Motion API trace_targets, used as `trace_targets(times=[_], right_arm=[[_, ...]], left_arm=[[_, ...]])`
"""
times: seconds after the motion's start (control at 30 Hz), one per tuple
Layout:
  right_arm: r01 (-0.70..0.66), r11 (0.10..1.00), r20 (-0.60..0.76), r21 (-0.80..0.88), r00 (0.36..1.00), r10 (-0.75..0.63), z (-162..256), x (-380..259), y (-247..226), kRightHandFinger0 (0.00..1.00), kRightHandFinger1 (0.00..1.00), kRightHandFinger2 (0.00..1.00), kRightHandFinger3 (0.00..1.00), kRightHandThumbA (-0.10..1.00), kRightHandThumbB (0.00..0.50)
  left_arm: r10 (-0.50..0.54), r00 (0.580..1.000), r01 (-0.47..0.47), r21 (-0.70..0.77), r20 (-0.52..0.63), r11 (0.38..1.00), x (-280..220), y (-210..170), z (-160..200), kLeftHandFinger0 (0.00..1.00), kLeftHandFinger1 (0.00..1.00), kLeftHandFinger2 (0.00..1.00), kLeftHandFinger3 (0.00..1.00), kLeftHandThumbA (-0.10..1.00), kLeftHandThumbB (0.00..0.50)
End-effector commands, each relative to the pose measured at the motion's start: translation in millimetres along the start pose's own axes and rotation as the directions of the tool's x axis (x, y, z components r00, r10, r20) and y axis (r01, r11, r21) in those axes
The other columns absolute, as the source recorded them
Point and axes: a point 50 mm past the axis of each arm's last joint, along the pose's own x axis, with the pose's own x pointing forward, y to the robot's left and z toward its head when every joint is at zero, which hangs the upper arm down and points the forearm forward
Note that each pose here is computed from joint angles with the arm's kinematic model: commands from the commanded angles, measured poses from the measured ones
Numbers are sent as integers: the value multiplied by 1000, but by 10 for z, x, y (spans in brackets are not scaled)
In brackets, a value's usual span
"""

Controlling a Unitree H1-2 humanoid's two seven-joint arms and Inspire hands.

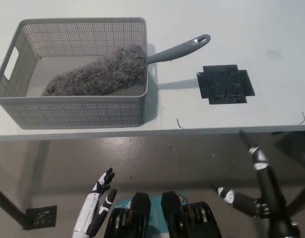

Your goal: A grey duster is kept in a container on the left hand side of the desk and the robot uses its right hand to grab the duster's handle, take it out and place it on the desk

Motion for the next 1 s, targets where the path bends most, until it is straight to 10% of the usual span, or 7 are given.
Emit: trace_targets(times=[0.0, 0.3, 0.97], right_arm=[[98, 886, 253, -454, 967, 23, 1074, 521, -563, 1000, 1000, 1000, 1000, 966, 375], [92, 775, 256, -625, 962, 92, 1411, 1195, -273, 1000, 1000, 1000, 1000, 751, 426], [-27, 662, 122, -749, 976, 178, 1065, 2020, 200, 1000, 1000, 1000, 1000, 700, 500]], left_arm=[[22, 988, -25, 24, 150, 999, 104, 45, 163, 1000, 1000, 1000, 1000, 993, 86], [13, 989, -18, 32, 147, 999, 96, 42, 151, 1000, 1000, 1000, 1000, 1000, 75], [-18, 990, 12, 43, 139, 999, 37, 21, 142, 1000, 1000, 1000, 1000, 1000, 108]])
